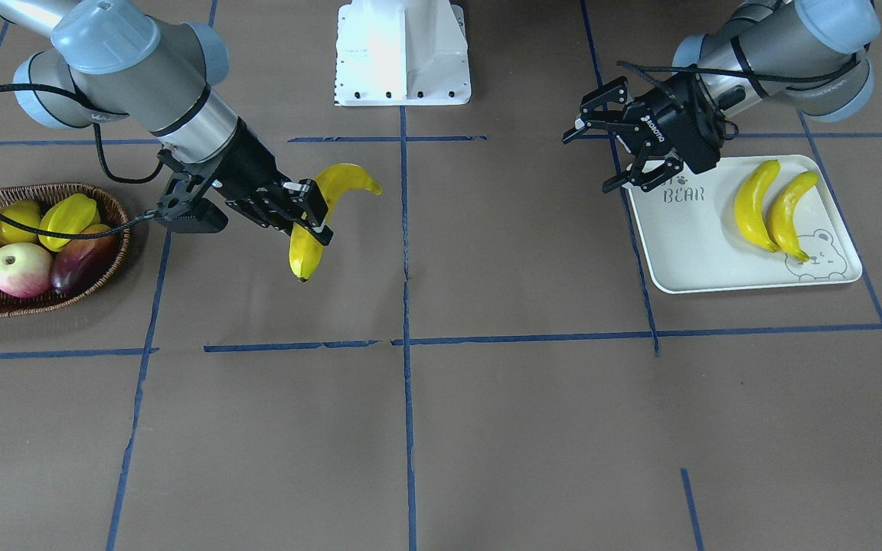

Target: Transfer all bananas from basket to plate

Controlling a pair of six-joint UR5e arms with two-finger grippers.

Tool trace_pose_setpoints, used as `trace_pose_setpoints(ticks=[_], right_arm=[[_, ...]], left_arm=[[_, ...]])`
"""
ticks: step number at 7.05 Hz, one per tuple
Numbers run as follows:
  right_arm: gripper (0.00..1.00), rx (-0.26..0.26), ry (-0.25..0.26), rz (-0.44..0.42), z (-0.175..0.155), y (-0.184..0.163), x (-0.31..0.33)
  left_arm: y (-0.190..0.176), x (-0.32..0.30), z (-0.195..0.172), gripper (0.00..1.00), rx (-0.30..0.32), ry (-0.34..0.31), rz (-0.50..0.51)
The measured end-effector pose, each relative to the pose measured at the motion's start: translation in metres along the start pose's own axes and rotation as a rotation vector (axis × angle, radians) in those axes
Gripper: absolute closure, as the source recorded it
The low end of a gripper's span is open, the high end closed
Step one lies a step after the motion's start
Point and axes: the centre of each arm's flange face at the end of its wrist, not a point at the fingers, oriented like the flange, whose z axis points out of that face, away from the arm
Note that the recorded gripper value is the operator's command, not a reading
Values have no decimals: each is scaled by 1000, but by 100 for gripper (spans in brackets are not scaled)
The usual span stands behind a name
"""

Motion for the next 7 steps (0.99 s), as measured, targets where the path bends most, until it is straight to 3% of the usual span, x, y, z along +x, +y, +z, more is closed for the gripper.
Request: trace_pose_setpoints(ticks=[3, 7], right_arm=[[100, -75, 5, 2, 32, 11, -35], [100, -113, -9, 30, 43, 30, -61]], left_arm=[[-12, 33, 29, 0, 37, 52, 37], [-17, 88, 69, 0, 122, 158, 39]])
